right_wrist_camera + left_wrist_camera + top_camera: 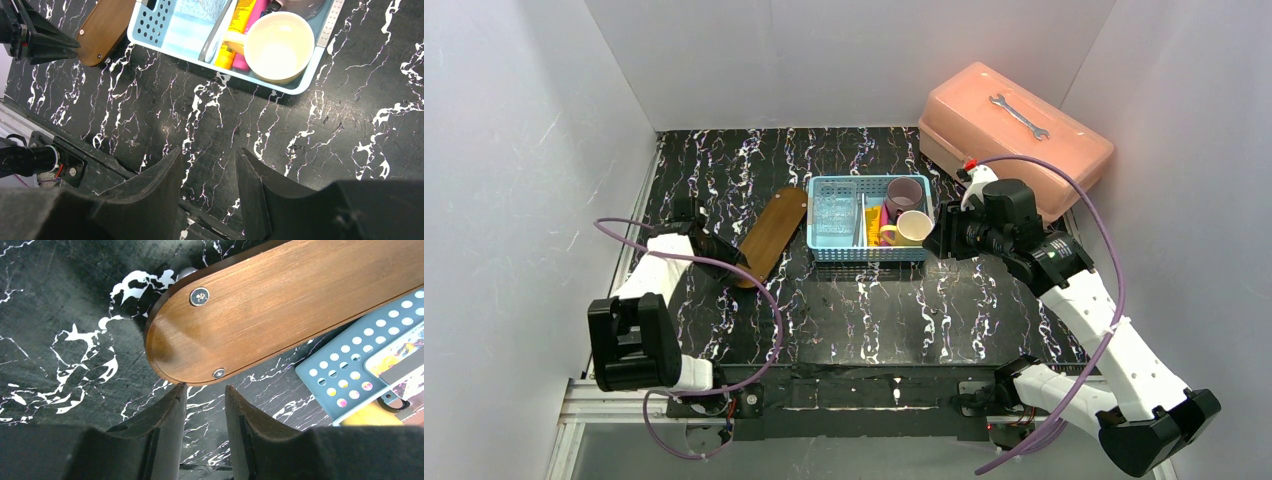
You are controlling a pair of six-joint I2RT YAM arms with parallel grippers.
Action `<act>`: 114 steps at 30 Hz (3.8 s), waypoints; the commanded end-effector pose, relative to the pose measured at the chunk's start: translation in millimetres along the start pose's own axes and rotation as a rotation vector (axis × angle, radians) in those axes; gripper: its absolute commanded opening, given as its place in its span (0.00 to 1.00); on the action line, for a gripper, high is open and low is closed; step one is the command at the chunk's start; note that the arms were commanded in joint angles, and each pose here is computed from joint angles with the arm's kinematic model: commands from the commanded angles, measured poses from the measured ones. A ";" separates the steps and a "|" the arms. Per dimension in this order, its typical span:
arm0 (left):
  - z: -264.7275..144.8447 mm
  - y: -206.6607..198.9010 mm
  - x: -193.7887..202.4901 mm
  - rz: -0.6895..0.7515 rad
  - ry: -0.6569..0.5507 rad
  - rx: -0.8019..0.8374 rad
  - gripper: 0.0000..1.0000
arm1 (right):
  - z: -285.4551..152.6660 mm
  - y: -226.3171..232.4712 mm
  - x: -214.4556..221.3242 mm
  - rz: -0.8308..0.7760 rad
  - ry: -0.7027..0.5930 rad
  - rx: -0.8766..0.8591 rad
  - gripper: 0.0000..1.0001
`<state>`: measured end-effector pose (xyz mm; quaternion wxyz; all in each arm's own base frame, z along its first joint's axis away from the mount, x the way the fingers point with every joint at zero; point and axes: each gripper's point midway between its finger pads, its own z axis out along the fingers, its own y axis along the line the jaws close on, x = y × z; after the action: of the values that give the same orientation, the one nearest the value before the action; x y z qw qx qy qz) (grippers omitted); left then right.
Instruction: Prepare toiletry sets of a toothbrush and toothpaste on the tray
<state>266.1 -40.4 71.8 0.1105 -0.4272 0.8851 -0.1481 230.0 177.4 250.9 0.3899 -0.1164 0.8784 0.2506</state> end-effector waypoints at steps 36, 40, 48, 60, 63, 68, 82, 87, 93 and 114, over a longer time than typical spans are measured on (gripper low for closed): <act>14.4 51.3 -7.9 0.037 -0.013 -0.255 0.31 | -6.0 4.2 -3.1 -0.034 -0.032 -0.023 0.52; 12.5 62.4 -12.8 0.029 -0.024 -0.292 0.31 | -6.3 4.7 -3.9 -0.034 -0.036 -0.025 0.52; 4.5 78.5 -25.8 0.009 -0.042 -0.339 0.31 | -4.7 4.2 -3.5 -0.039 -0.035 -0.026 0.52; -22.6 104.2 -58.0 -0.040 -0.087 -0.408 0.31 | -4.0 2.9 -2.0 -0.049 -0.035 -0.024 0.52; -30.0 113.3 -67.6 -0.055 -0.094 -0.434 0.31 | -4.2 2.8 -1.8 -0.053 -0.037 -0.025 0.52; -27.6 111.5 -68.8 -0.093 -0.077 -0.399 0.29 | -3.0 5.4 -2.1 -0.055 -0.034 -0.039 0.52; -66.4 51.6 -45.8 0.008 -0.144 -0.117 0.42 | 5.6 20.3 3.6 -0.080 0.012 -0.109 0.52; -79.0 20.4 -30.3 0.081 -0.157 -0.052 0.49 | 12.3 29.6 8.2 -0.087 0.027 -0.122 0.52; -75.6 -11.2 -7.5 0.116 -0.099 0.005 0.52 | 16.9 38.8 15.3 -0.091 0.038 -0.129 0.52; 3.0 -42.3 78.6 0.253 0.057 -0.004 0.55 | 26.6 39.7 38.7 -0.083 0.081 -0.115 0.52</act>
<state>247.1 -123.6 90.5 0.1039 -0.2986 0.9363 -0.1529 200.8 220.5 214.8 0.3394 -0.1900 0.8801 0.2724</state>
